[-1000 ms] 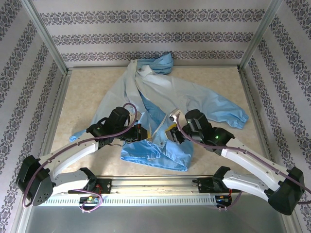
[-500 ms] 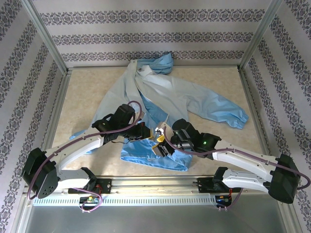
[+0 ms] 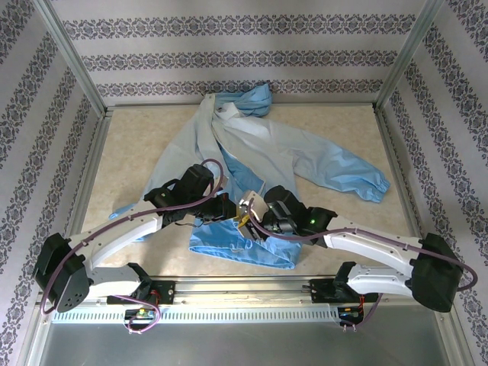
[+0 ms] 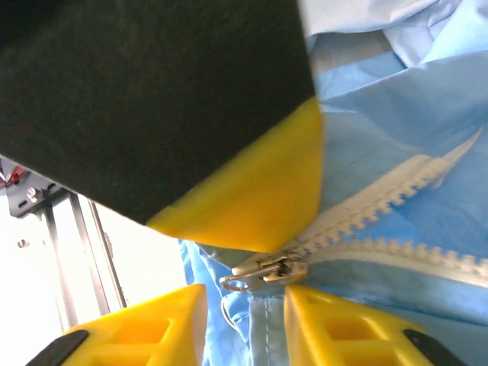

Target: Zip up the jacket

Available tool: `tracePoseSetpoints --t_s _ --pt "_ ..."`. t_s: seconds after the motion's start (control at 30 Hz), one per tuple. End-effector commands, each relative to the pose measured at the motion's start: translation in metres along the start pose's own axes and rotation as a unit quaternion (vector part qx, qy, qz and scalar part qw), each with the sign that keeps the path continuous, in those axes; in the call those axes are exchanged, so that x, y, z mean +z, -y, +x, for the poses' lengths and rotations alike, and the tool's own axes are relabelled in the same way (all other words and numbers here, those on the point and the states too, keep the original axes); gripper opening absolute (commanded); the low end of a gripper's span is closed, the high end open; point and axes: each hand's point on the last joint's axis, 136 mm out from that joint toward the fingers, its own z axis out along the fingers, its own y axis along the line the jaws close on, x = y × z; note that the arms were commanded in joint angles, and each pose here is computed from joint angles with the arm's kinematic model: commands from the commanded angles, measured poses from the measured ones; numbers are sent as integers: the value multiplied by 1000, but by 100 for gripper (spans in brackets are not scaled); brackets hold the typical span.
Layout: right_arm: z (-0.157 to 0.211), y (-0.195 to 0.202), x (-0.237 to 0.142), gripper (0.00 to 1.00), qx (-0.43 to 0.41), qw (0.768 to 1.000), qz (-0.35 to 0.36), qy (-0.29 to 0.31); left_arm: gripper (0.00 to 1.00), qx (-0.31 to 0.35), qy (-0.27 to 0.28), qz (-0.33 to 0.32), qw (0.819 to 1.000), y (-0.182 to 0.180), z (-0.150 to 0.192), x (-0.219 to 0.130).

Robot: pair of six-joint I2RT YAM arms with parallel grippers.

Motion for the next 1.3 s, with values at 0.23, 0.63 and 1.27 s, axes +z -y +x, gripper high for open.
tracePoseSetpoints --t_s 0.23,0.63,1.27 --pt "-8 1 -10 22 -3 1000 -9 15 0 8 5 1 1000 4 4 -7" --pt "-11 -8 -2 57 -15 999 -38 17 0 8 5 4 1000 3 4 -4" --pt "-1 14 -8 44 -23 1000 -12 -1 0 12 -1 3 1000 1 6 -3"
